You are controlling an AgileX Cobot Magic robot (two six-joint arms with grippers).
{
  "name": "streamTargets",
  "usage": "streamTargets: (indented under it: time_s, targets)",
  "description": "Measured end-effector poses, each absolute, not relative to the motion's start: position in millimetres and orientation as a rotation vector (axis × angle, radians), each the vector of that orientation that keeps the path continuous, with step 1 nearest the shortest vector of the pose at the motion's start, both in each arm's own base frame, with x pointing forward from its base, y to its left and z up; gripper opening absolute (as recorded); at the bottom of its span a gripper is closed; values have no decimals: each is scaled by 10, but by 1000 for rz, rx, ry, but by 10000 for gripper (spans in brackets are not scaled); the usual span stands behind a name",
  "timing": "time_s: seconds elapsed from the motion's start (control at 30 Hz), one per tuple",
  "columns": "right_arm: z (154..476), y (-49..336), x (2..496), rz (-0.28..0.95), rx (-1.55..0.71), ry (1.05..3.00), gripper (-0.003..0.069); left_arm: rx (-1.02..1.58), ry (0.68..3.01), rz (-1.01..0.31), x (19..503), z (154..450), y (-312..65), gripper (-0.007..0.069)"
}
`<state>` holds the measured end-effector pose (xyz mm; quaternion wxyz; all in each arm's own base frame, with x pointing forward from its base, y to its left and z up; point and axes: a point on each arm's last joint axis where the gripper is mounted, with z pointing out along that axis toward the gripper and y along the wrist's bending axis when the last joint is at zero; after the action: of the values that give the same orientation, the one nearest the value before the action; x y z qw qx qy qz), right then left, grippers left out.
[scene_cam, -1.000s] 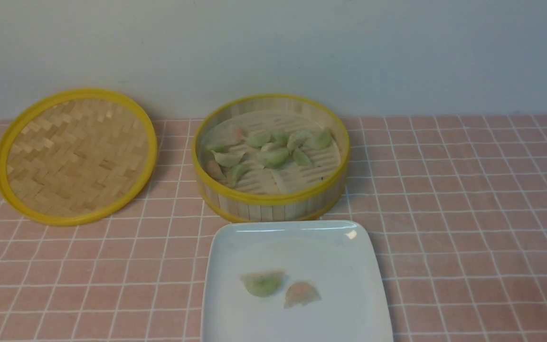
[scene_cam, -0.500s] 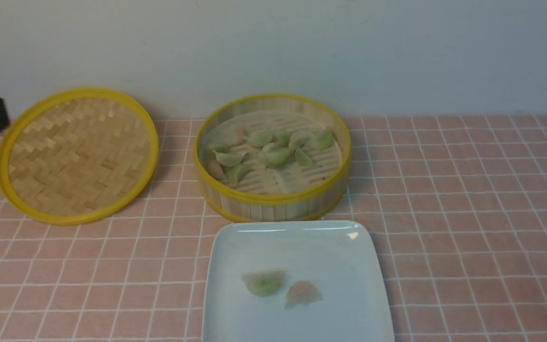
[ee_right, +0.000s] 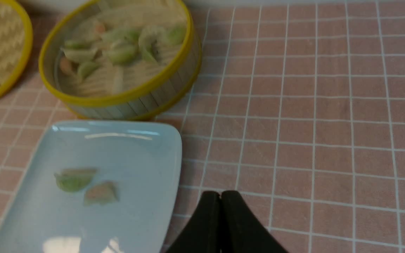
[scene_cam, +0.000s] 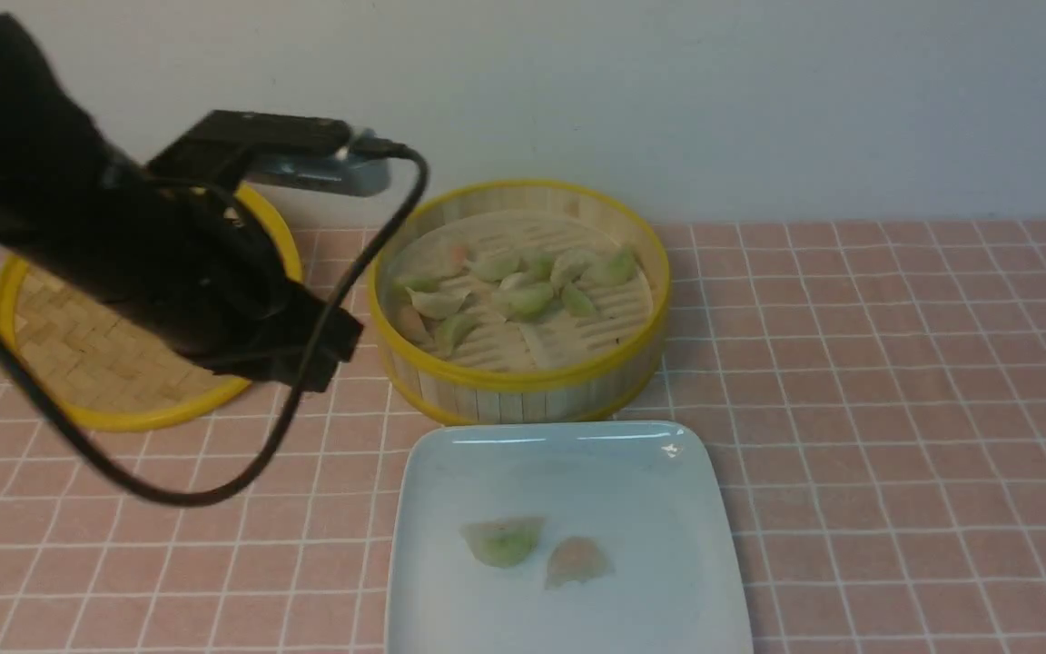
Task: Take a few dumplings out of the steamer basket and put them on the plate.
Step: Use the left arm to grab a dumpling from the steamer
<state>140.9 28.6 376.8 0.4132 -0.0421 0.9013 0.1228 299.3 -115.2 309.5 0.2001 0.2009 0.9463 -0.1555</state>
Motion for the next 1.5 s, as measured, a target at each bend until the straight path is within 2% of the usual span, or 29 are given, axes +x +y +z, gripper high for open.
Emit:
streamTargets:
  time_s: [0.2,0.37,0.43,0.57,0.7,0.8,0.9,1.03,1.1,1.2,1.27,1.4,1.5]
  targets:
    - [3754,319,1693,308,-151,2343,-13,709,2613,-359,3462,2967,-1564,-6]
    - [3739,341,1737,340,-146,2352,-13,690,2639,-285,3867,2729,-1715,21]
    - [3743,342,1738,343,-145,2350,-13,680,2648,-253,3993,2630,-1743,46]
    - [3749,345,1739,347,-143,2346,-13,690,2656,-157,4384,2245,-1838,190]
    - [3751,353,1738,362,-140,2345,-13,677,2656,-125,4577,1976,-1893,284]
    - [3755,364,1737,374,-153,2340,-13,667,2670,-85,4683,1775,-1908,329]
    - [3758,373,1736,380,-172,2335,-13,632,2686,-65,4725,1676,-1907,334]
    - [3767,391,1733,404,-183,2327,-13,574,2699,-51,4732,1668,-1910,323]
    - [3768,396,1732,412,-184,2327,-13,559,2708,-55,4726,1668,-1915,277]
    - [3769,398,1731,414,-186,2326,-13,558,2730,-47,4708,1698,-1926,162]
    - [3768,398,1731,414,-186,2327,-13,572,2776,-15,4678,1753,-1906,165]
    - [3768,400,1730,417,-186,2327,-13,580,2786,-21,4619,2116,-1906,165]
    - [3771,403,1736,422,-182,2321,-13,566,2677,-122,4507,2748,-1914,165]
